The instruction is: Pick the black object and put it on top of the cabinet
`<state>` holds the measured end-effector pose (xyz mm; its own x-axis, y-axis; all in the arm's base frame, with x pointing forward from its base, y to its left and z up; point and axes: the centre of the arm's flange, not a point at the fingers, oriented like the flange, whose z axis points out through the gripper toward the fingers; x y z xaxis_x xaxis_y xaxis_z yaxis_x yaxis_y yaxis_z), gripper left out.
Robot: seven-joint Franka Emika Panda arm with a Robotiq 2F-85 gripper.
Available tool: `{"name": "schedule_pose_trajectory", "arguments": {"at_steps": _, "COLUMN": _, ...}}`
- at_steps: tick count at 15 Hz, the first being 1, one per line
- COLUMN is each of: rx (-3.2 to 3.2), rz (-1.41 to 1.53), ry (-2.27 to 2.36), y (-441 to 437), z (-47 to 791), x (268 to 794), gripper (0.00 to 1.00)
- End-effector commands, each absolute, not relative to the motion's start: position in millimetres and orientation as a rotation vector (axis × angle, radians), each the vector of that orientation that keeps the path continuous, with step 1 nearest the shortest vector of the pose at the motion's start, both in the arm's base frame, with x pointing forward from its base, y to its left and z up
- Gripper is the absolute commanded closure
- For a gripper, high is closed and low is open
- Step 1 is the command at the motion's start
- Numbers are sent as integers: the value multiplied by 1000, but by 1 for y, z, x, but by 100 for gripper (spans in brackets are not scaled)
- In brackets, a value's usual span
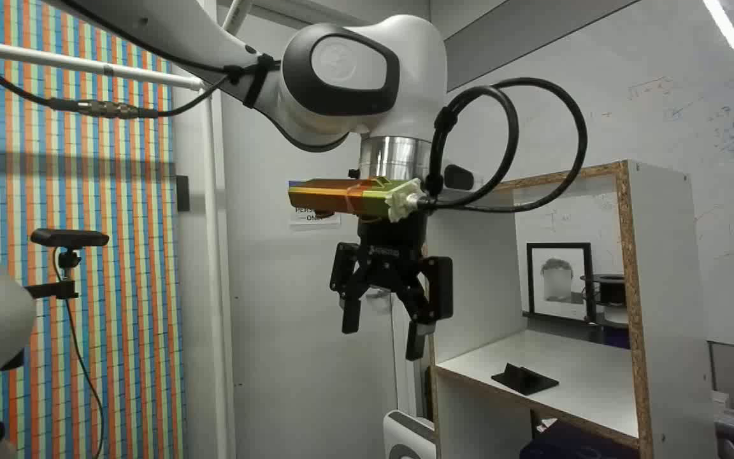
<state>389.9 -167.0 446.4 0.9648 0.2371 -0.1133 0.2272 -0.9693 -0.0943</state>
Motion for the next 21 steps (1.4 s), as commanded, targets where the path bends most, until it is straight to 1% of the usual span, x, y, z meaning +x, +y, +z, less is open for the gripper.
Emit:
{"name": "schedule_pose_trajectory", "arguments": {"at_steps": 1, "rx": -3036, "rz": 185, "ry": -359, "y": -167, "z": 448, "x": 390, "gripper": 0}}
{"name": "schedule_pose_trajectory", "arguments": {"at_steps": 13, "rx": -3039, "rz": 175, "ry": -358, "y": -168, "z": 451, "x": 391, "gripper": 0}}
{"name": "schedule_pose_trajectory", "arguments": {"at_steps": 16, "rx": -3070, "rz": 59, "ry": -363, "y": -173, "z": 439, "x": 408, "gripper": 0}}
{"name": "schedule_pose_trajectory", "arguments": {"at_steps": 21, "rx": -3161, "rz": -267, "ry": -335, "y": -179, "z": 424, "x": 450, "gripper": 0}}
